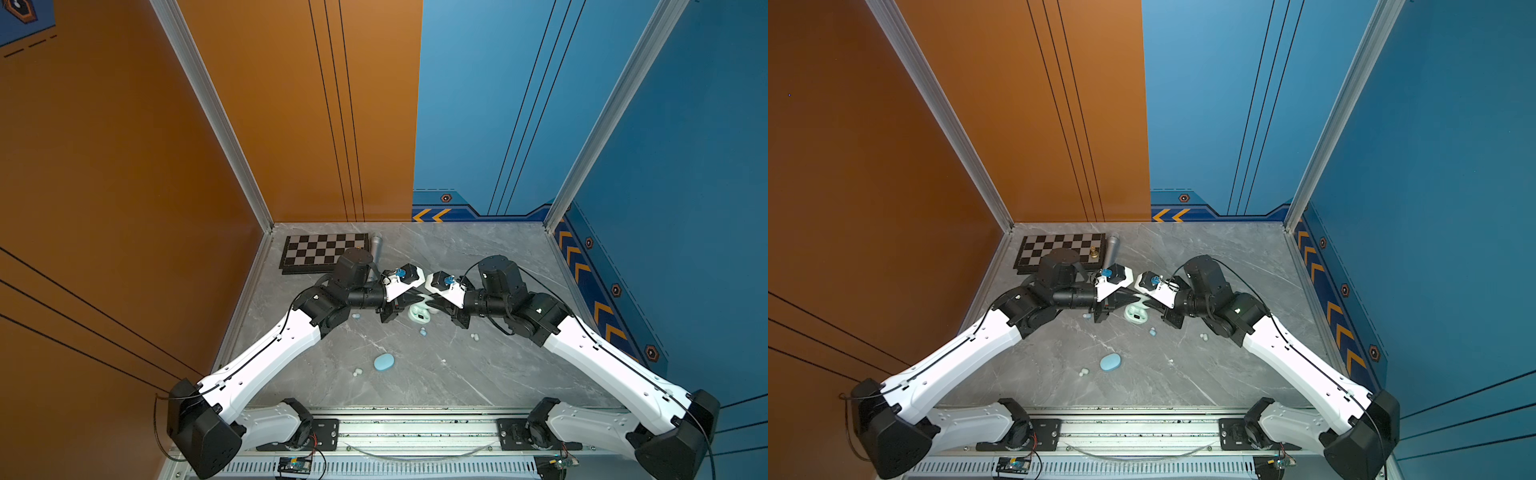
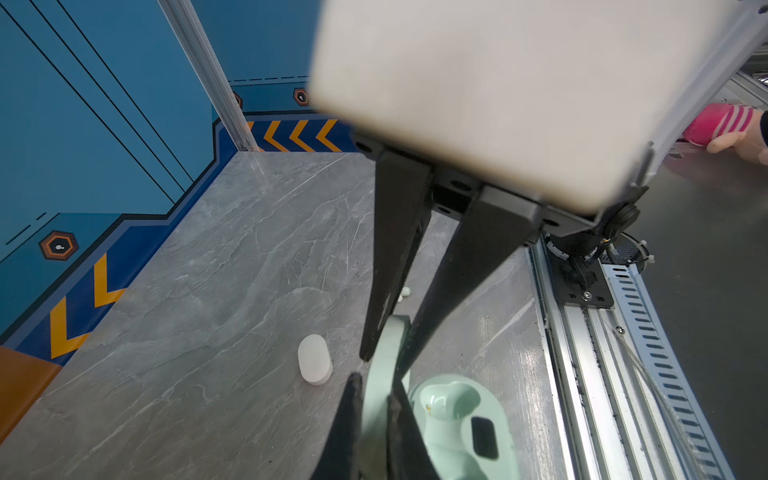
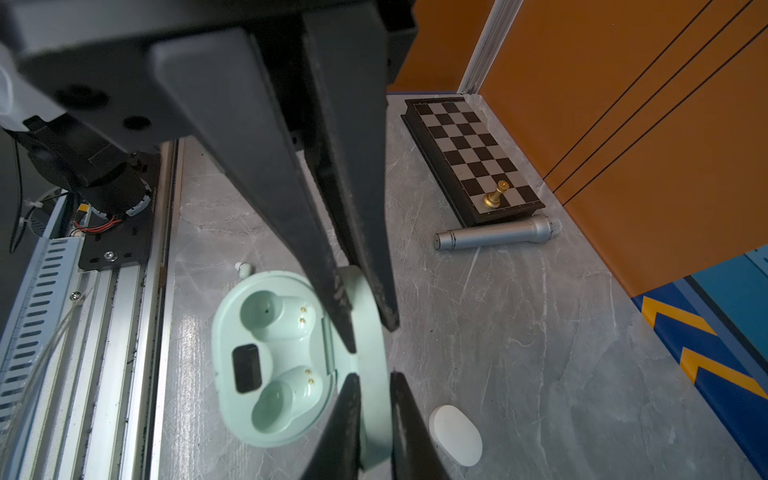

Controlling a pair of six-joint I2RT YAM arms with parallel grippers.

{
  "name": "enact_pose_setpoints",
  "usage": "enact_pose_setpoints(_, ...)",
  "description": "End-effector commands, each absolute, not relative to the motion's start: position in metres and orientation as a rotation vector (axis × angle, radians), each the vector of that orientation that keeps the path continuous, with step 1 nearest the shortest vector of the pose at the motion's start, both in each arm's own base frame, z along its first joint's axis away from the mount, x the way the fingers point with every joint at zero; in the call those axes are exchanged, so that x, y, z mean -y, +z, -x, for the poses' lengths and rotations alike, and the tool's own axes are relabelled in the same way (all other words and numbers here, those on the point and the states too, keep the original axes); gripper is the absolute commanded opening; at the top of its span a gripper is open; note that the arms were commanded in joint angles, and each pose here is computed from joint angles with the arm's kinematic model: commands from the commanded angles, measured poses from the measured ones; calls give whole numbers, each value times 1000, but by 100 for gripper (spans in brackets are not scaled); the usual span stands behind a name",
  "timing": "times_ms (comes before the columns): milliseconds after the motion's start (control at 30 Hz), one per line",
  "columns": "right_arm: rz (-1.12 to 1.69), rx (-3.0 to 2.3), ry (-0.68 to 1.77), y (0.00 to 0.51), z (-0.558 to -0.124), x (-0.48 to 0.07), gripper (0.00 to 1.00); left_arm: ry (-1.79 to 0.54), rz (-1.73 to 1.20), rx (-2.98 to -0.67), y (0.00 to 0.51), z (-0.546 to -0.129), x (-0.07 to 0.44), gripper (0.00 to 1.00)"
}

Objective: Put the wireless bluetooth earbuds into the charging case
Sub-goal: 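Release the lid with the right gripper and draw it back, then move the right gripper over the small pale earbud on the table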

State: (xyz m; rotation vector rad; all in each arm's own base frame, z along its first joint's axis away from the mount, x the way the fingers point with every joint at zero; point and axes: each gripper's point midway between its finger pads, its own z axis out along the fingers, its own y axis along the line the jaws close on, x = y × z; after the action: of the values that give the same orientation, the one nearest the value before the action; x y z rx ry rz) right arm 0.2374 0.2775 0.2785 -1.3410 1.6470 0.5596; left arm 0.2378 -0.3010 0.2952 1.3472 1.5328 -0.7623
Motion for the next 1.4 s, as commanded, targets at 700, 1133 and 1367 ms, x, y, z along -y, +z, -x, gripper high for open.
enact_pose_setpoints(700, -810, -2351, 610, 236, -294, -95, 55, -639, -1047, -1586, 301, -280, 272, 0)
enact_pose_setpoints(1133, -2056, -1992, 541, 113, -250, -97, 55, -613, -1129, -1508, 292, -265, 271, 0)
enact_pose_setpoints(1367, -2089, -2030, 524, 80, -252, -134, 59, -602, -1144, -1482, 291, -252, 265, 0)
